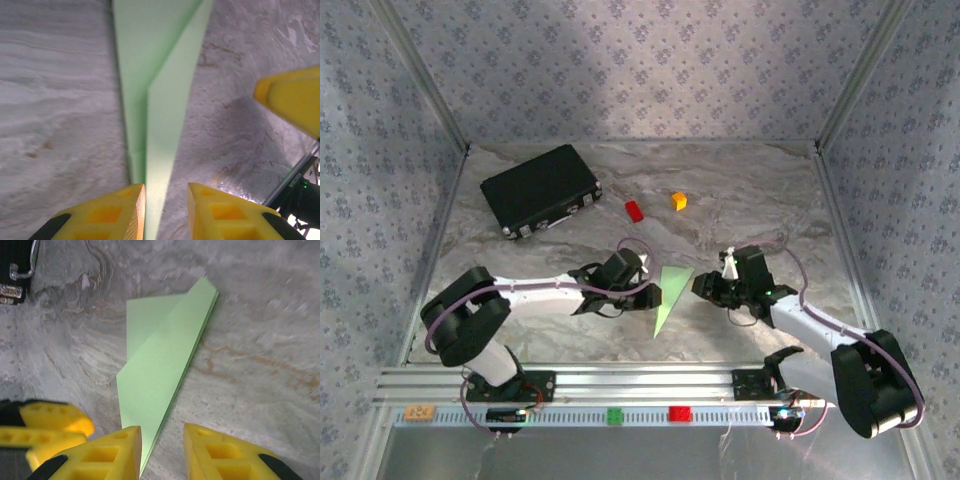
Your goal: Fold a paper plane with a square sheet of paper (pick it up from the middle)
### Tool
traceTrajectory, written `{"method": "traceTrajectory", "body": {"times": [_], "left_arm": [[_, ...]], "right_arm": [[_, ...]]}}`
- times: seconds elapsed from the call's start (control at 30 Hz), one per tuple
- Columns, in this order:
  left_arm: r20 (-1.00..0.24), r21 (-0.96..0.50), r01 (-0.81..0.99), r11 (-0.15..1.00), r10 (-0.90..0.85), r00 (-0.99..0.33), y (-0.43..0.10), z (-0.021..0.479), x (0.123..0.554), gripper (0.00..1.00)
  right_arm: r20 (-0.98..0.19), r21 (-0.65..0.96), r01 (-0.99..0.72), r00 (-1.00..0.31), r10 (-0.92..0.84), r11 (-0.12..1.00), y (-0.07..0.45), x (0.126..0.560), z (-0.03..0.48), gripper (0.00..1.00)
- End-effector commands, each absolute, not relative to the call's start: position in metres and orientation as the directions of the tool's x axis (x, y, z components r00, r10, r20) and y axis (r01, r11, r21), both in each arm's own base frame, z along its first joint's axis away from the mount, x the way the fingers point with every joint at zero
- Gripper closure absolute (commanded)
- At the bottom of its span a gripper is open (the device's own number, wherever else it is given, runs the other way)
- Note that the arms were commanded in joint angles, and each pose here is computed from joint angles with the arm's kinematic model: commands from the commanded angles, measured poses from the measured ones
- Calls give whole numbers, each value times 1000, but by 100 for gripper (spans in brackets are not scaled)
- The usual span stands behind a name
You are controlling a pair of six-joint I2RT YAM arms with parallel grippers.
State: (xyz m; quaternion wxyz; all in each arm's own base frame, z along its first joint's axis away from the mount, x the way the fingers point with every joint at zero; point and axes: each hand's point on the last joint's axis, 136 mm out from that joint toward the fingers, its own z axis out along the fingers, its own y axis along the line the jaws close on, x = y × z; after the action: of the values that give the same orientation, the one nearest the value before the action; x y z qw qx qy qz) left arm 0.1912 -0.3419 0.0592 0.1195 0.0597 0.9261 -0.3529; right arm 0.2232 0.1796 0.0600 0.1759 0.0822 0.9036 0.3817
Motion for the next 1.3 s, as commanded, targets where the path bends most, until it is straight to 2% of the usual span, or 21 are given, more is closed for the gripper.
{"method": "traceTrajectory", "body": {"times": [0.0, 0.23, 0.8, 1.27], "left_arm": [[-236, -614, 212, 760, 79, -969, -337, 52, 191, 74], [-187, -615, 205, 761, 112, -976, -347, 39, 190, 80], [-152, -607, 199, 769, 133, -979, -350, 26, 188, 85], [-162, -654, 227, 722, 159, -974, -358, 36, 184, 82]], "right_arm": [[-229, 698, 49, -930, 288, 714, 181, 215, 50, 71], [-226, 687, 14, -946, 232, 727, 196, 210, 47, 72], [-208, 685, -19, -963, 171, 729, 213, 205, 41, 75], [-156, 680, -7, -979, 135, 734, 218, 197, 29, 76]]}}
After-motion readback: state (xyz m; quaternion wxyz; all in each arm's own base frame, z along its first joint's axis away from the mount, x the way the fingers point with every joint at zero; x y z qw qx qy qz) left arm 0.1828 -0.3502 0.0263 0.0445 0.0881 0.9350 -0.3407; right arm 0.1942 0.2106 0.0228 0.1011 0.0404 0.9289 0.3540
